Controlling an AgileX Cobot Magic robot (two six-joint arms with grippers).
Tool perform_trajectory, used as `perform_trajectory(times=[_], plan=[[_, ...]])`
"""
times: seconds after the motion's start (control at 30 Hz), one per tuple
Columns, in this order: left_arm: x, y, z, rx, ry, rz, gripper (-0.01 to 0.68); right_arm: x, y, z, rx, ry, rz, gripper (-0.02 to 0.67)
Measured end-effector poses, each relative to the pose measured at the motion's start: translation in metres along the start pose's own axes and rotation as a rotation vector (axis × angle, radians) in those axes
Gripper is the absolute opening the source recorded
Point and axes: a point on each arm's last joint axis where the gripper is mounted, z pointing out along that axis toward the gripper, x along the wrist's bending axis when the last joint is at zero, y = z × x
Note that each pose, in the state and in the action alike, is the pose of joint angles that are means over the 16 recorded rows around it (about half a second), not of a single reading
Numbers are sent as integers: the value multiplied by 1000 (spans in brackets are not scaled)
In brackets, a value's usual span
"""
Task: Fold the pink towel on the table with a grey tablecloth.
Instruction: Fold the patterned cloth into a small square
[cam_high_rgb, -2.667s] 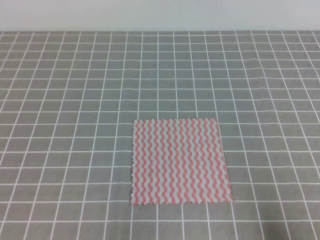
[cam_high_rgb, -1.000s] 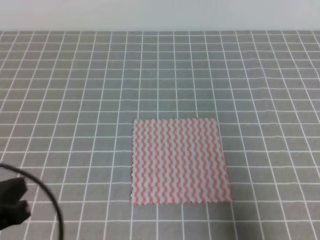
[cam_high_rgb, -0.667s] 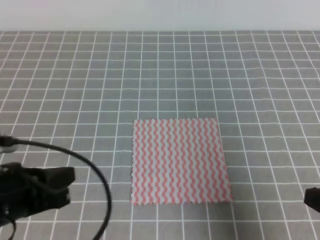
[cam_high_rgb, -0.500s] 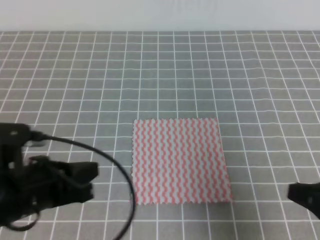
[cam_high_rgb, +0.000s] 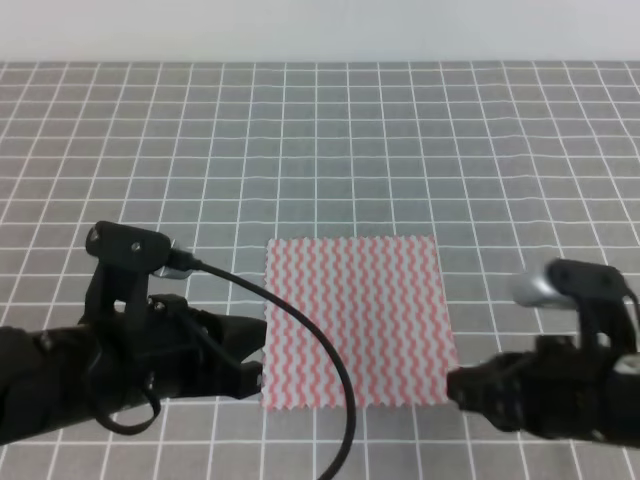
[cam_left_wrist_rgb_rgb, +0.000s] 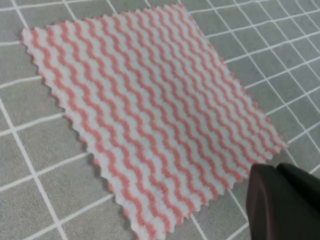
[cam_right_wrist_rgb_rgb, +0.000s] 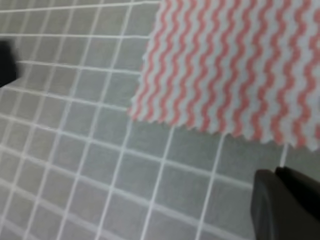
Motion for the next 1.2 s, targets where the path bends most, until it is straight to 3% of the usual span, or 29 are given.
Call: perform_trajectory(times=[0.17, 0.7, 1.2], plan=[[-1, 1, 0, 3, -7, 14, -3, -4, 7, 25, 40, -48, 2, -4], [-2, 0, 1, 10, -15, 40, -3, -31, 10, 63, 133, -147, 137, 248], [-2, 0, 0, 10, -19, 53, -3, -41, 7, 77, 149, -193, 169, 264]])
